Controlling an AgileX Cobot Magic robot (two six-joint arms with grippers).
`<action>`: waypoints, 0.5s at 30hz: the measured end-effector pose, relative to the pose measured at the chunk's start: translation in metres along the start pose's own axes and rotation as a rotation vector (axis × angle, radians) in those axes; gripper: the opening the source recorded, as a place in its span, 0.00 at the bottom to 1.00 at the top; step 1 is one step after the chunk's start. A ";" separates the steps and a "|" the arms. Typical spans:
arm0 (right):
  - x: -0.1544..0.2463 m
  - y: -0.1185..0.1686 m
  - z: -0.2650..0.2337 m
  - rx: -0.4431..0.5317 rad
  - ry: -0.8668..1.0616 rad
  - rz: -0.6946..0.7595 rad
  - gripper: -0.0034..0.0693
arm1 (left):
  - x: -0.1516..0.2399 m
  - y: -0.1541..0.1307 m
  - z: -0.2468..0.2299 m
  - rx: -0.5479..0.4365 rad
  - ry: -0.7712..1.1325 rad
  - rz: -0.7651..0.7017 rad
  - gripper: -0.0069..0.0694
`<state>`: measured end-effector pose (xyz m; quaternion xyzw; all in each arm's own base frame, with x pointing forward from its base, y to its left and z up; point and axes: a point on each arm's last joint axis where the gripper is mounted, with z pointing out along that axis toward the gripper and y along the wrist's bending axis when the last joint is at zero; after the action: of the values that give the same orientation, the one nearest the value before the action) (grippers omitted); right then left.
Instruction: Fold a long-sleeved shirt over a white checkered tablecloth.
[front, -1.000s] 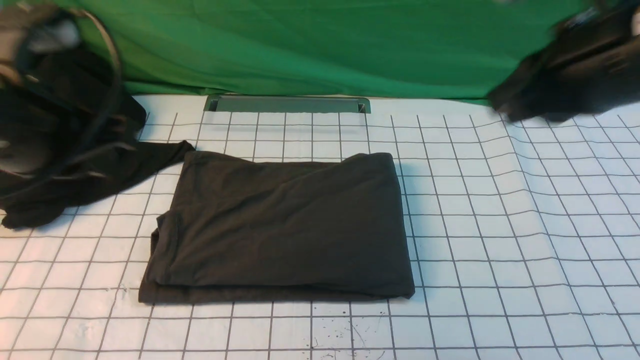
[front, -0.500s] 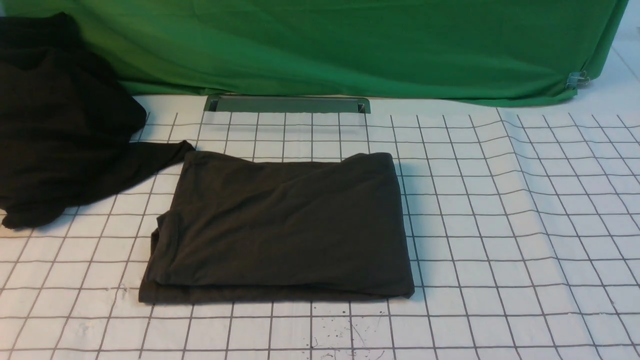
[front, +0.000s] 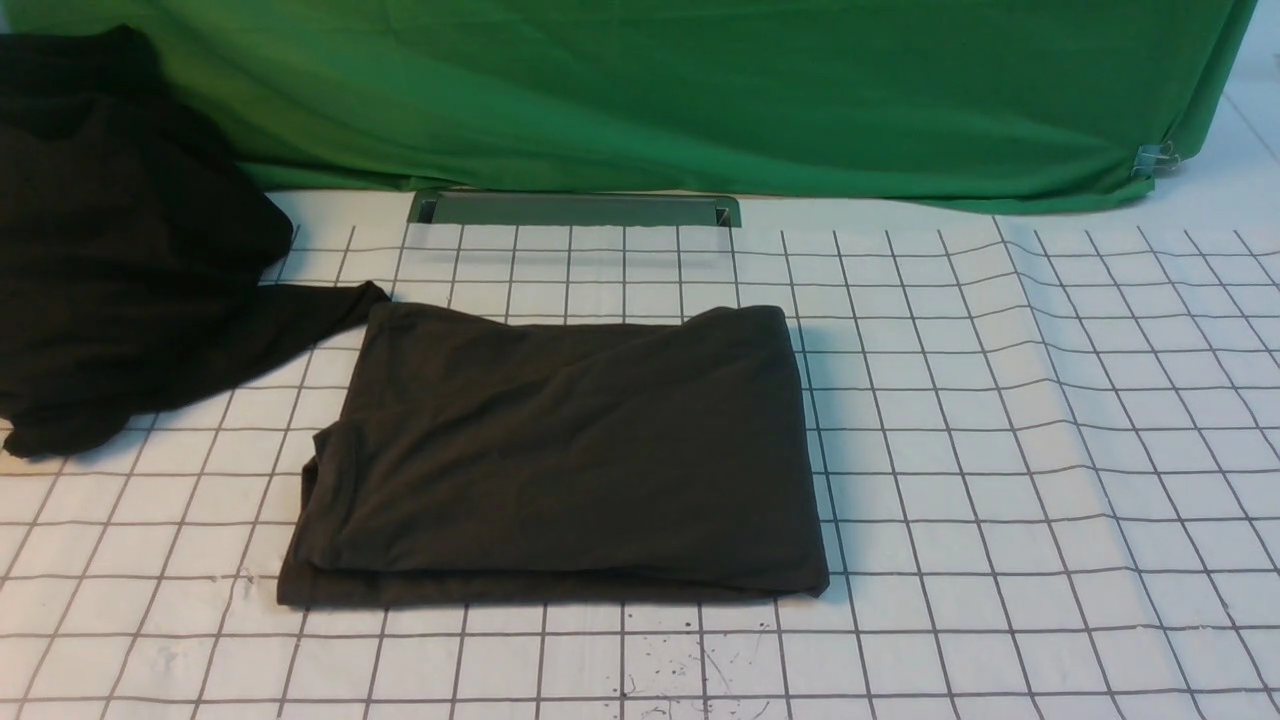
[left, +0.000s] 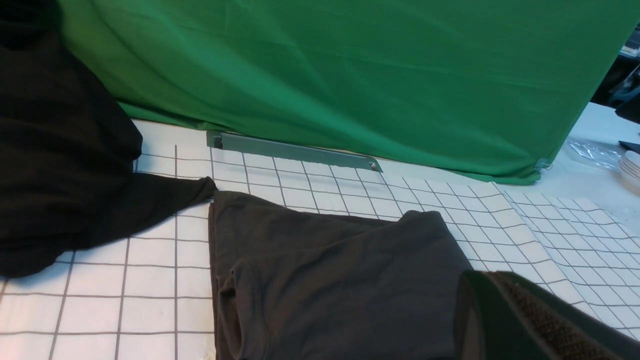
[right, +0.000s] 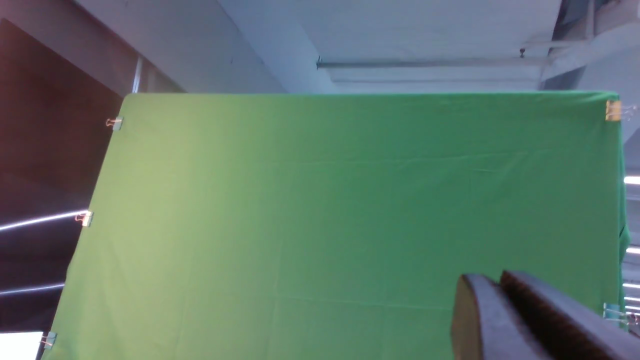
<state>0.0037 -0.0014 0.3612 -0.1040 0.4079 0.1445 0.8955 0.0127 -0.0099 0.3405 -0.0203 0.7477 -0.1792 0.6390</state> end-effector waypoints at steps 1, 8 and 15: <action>0.000 0.000 0.000 0.000 -0.001 -0.002 0.15 | 0.000 0.000 0.000 0.000 0.000 0.000 0.09; 0.003 0.001 0.000 -0.006 0.025 -0.005 0.30 | 0.000 0.000 0.000 0.000 -0.001 0.009 0.09; 0.003 0.001 0.000 -0.006 0.026 -0.007 0.35 | 0.000 0.000 0.000 0.000 -0.001 0.012 0.09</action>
<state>0.0054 -0.0003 0.3586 -0.1099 0.4187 0.1415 0.8903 0.0127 -0.0099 0.3406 -0.0160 0.7474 -0.1751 0.6407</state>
